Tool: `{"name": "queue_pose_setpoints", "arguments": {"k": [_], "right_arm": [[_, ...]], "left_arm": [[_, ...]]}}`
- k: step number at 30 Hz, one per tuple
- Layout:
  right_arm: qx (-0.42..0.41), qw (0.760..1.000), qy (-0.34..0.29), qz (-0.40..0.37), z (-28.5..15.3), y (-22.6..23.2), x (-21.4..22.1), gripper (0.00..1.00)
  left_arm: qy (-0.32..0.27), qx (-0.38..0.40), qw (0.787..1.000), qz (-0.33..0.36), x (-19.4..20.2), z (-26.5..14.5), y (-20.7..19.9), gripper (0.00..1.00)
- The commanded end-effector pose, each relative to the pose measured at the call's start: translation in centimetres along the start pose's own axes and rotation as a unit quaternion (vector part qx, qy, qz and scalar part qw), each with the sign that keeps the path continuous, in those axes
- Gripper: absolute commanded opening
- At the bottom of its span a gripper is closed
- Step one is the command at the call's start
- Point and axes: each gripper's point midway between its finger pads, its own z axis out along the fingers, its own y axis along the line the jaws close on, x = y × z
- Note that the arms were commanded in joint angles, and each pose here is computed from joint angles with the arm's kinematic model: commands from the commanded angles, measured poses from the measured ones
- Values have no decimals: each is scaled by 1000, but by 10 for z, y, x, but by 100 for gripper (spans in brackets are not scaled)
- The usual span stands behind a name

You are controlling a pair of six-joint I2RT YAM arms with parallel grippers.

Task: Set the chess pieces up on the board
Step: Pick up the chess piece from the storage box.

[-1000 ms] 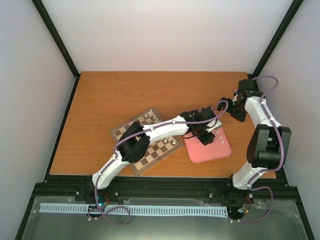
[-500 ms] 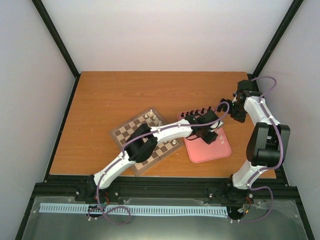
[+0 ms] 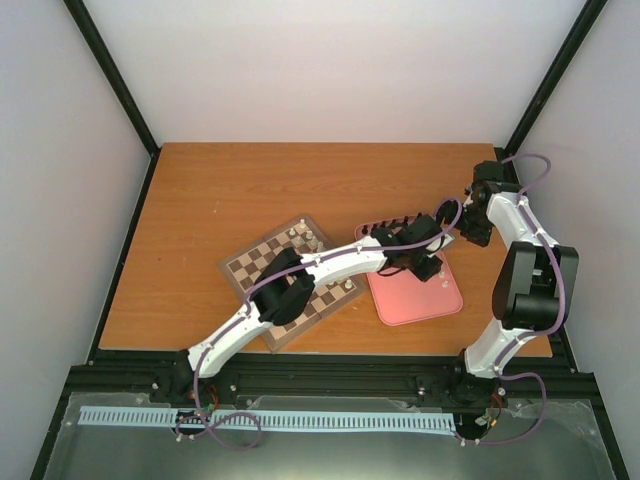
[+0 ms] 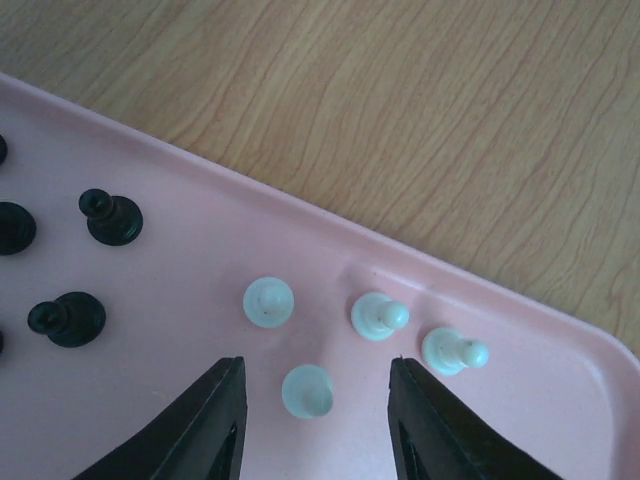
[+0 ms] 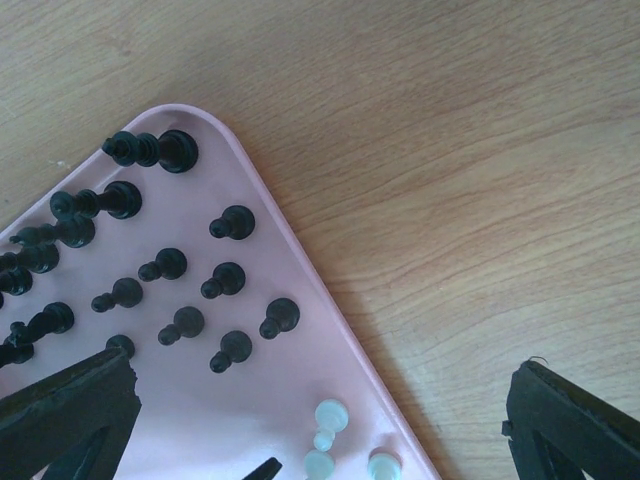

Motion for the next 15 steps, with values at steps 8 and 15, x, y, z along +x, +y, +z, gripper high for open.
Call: {"name": "queue_pose_setpoints", "arguments": {"k": [8, 15], "right_arm": [[7, 1000, -5, -4, 0, -3, -9, 100], [7, 1000, -2, -4, 2, -3, -9, 100]], "left_arm": [[-17, 0, 1000, -4, -9, 8, 2, 26], [-11, 13, 1000, -10, -6, 12, 1, 26]]}}
